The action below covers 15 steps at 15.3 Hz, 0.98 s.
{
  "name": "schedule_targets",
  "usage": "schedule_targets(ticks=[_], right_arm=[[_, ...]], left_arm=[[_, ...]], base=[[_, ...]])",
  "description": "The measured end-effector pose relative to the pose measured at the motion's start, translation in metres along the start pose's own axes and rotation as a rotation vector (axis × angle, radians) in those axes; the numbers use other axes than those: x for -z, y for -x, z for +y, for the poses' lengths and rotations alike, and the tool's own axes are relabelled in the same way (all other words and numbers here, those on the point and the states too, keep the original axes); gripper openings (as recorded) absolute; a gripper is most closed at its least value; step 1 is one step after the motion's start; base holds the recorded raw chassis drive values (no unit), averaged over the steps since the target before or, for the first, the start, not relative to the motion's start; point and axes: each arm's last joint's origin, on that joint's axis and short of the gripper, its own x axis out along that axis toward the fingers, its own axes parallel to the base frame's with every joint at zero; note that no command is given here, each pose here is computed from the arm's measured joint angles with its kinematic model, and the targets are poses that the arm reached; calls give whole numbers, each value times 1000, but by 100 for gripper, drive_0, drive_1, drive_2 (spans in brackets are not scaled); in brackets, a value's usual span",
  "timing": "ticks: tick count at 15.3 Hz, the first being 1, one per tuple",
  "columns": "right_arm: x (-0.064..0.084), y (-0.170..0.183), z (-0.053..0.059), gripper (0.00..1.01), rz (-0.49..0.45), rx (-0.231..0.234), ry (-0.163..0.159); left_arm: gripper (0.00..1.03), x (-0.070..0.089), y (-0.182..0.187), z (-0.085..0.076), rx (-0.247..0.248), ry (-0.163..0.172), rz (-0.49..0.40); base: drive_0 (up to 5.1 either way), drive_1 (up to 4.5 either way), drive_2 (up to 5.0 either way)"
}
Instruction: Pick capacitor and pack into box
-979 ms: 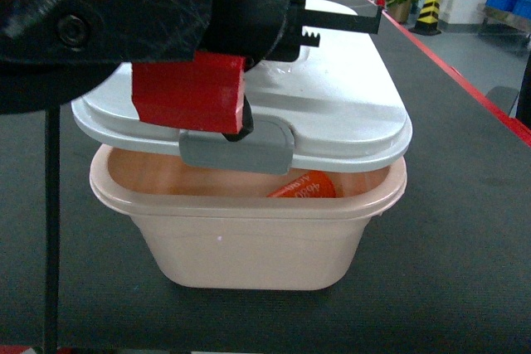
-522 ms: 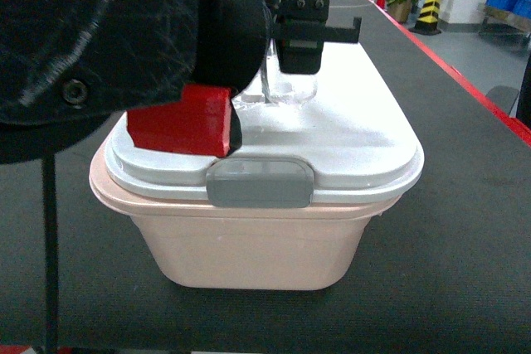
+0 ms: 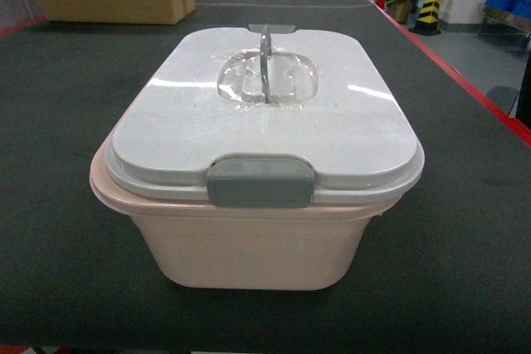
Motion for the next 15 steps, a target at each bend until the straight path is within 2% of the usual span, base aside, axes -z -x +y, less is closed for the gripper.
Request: schedule_targets(ticks=[2,4,6,7,8,9,10,12,14,15], right_arm=[[0,0,0,98,0,0,0],[0,0,0,98,0,0,0],[0,0,0,98,0,0,0],[0,0,0,98,-1,0,0],[0,0,0,98,0,0,0],[0,0,0,98,0,0,0],[0,0,0,98,0,0,0],[0,0,0,98,0,0,0],[0,0,0,98,0,0,0],[0,0,0,98,0,0,0]], left_arm=[[98,-8,37,33,-22,-62,-35],[98,-8,65,52,-31,-98,-38],[98,1,96,68,-21,-116,2],[98,-4,103,71,-23,-92,-36],[88,-4,102,73,50,-113,82],[78,1,108,81,74,-98,138],[64,14,119,94,62,-83,166],[35,35,131,107,66,-70,190],[5,45,142,118,66,-63,176],[2,51,147,122,64,-60,176]], base=[[0,0,0],[0,0,0],[0,0,0],[0,0,0],[0,0,0],[0,0,0],[0,0,0],[0,0,0],[0,0,0],[0,0,0]])
